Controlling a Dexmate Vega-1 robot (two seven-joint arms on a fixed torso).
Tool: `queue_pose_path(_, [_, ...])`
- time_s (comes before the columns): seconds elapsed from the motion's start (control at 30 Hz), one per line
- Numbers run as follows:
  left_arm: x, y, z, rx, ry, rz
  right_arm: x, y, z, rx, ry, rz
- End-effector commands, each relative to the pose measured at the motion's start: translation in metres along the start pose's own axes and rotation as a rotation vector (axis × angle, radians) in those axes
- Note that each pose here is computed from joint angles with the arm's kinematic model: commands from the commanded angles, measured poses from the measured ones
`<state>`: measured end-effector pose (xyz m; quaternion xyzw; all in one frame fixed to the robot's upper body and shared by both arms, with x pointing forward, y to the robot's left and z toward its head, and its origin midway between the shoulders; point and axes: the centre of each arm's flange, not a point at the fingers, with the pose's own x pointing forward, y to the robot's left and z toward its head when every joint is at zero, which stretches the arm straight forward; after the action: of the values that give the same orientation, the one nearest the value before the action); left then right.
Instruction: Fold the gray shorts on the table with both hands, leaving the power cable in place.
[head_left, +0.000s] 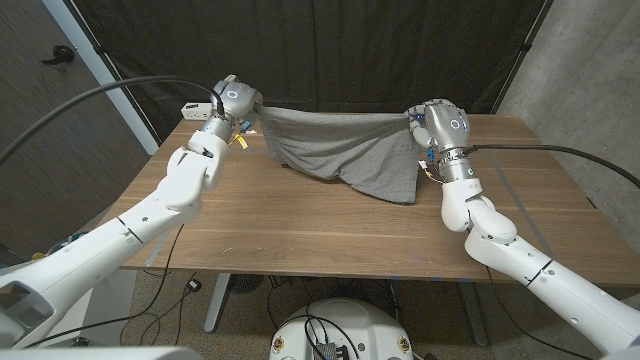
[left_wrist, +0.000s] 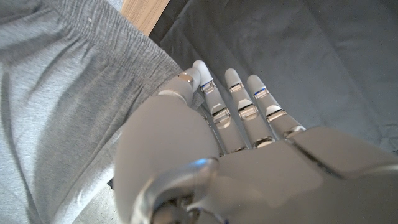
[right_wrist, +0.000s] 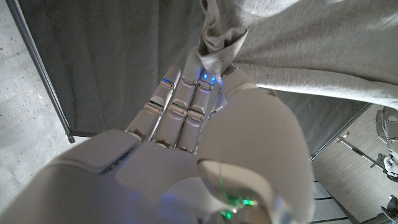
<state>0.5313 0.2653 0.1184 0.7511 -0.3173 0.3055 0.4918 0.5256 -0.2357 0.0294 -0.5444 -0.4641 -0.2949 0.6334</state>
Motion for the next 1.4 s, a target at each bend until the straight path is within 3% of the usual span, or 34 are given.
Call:
queue_pose_path(0.03, [0.018, -0.008, 0.003, 0.006, 0.002, -0.016, 0.022, 0.013, -0.007, -0.026, 0.015, 0.004])
queue_pose_path(0.53, [0.038, -0.016, 0.005, 0.022, 0.019, -0.026, 0.046, 0.031, -0.02, -0.05, 0.043, 0.027])
queue_pose_path(0.9, [0.05, -0.025, 0.01, 0.043, 0.025, -0.038, 0.064, 0.044, -0.022, -0.07, 0.042, 0.045])
queue_pose_path(1.4, [0.066, -0.043, 0.02, 0.057, 0.024, -0.076, 0.091, 0.073, -0.025, -0.108, 0.052, 0.111])
